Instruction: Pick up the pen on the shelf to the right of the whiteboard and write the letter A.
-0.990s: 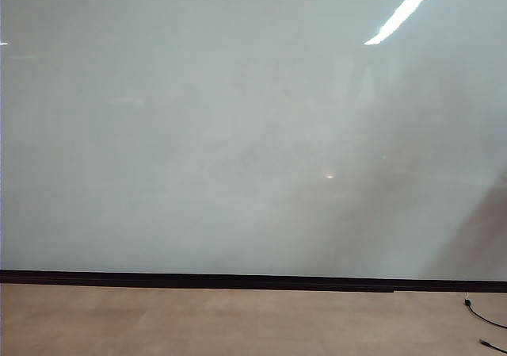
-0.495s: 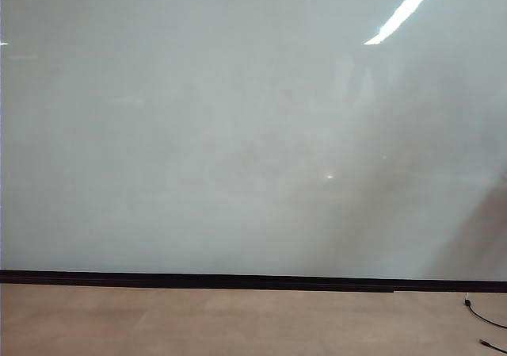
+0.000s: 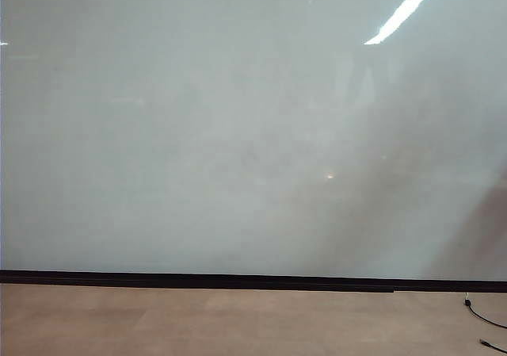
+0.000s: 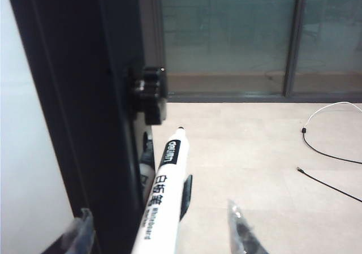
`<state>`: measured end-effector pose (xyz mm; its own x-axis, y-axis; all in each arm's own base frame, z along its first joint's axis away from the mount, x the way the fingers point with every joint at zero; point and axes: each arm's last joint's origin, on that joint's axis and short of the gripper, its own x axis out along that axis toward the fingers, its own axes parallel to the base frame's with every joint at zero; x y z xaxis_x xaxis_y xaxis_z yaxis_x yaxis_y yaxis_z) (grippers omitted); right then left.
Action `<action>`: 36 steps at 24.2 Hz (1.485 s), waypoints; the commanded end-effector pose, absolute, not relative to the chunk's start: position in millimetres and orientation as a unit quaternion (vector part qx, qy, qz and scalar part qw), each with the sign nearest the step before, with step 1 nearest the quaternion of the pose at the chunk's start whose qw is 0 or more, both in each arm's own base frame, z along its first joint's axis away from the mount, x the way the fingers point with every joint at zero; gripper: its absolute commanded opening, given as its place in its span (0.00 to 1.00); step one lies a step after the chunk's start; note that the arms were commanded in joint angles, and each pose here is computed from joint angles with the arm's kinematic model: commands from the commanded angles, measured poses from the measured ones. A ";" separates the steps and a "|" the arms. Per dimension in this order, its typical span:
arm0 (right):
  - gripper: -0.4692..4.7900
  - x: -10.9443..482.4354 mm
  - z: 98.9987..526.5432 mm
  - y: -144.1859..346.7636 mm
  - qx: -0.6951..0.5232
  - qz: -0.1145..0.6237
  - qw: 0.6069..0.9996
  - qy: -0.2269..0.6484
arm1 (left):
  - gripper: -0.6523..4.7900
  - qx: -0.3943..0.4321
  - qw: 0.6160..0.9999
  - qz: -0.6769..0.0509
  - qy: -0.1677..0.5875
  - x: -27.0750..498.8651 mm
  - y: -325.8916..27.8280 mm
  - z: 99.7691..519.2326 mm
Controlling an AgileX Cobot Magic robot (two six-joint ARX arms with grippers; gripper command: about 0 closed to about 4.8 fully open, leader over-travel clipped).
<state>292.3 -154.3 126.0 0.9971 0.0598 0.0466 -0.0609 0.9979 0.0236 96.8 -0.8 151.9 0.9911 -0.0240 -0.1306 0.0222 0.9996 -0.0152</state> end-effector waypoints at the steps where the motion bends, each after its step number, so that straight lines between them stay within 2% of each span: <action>1: 0.70 293.2 129.4 -154.9 0.002 0.035 0.999 -0.033 | 0.11 -0.005 0.998 -0.012 0.061 96.8 -0.9 153.4; 5: 0.70 293.9 130.1 -154.8 0.001 0.042 0.999 -0.035 | 0.11 -0.005 0.998 -0.012 0.061 96.8 -0.9 153.4; 7: 0.65 294.0 130.2 -154.5 0.001 0.049 0.998 -0.035 | 0.11 -0.005 0.998 -0.012 0.061 96.8 -0.9 153.4; 11: 0.63 294.0 130.1 -154.4 0.001 0.049 0.998 -0.034 | 0.11 -0.005 0.998 -0.012 0.061 96.8 -0.9 153.4; 12: 0.57 293.9 130.1 -154.4 0.000 0.049 0.998 -0.034 | 0.11 -0.005 0.998 -0.012 0.061 96.8 -0.9 153.4; 21: 0.54 293.6 130.0 -154.6 -0.001 0.048 0.998 -0.034 | 0.11 -0.005 0.998 -0.012 0.061 96.8 -0.9 153.4; 24: 0.49 293.6 130.0 -154.6 -0.001 0.048 0.998 -0.034 | 0.11 -0.005 0.998 -0.012 0.061 96.8 -0.9 153.4; 27: 0.48 293.6 130.0 -154.6 -0.001 0.048 0.998 -0.034 | 0.11 -0.005 0.998 -0.012 0.061 96.8 -0.9 153.4; 31: 0.38 293.6 130.0 -154.6 -0.001 0.048 0.998 -0.034 | 0.11 -0.005 0.998 -0.012 0.061 96.8 -0.9 153.4; 36: 0.37 293.6 130.0 -154.6 -0.002 0.048 0.998 -0.034 | 0.11 -0.005 0.998 -0.012 0.061 96.8 -0.9 153.4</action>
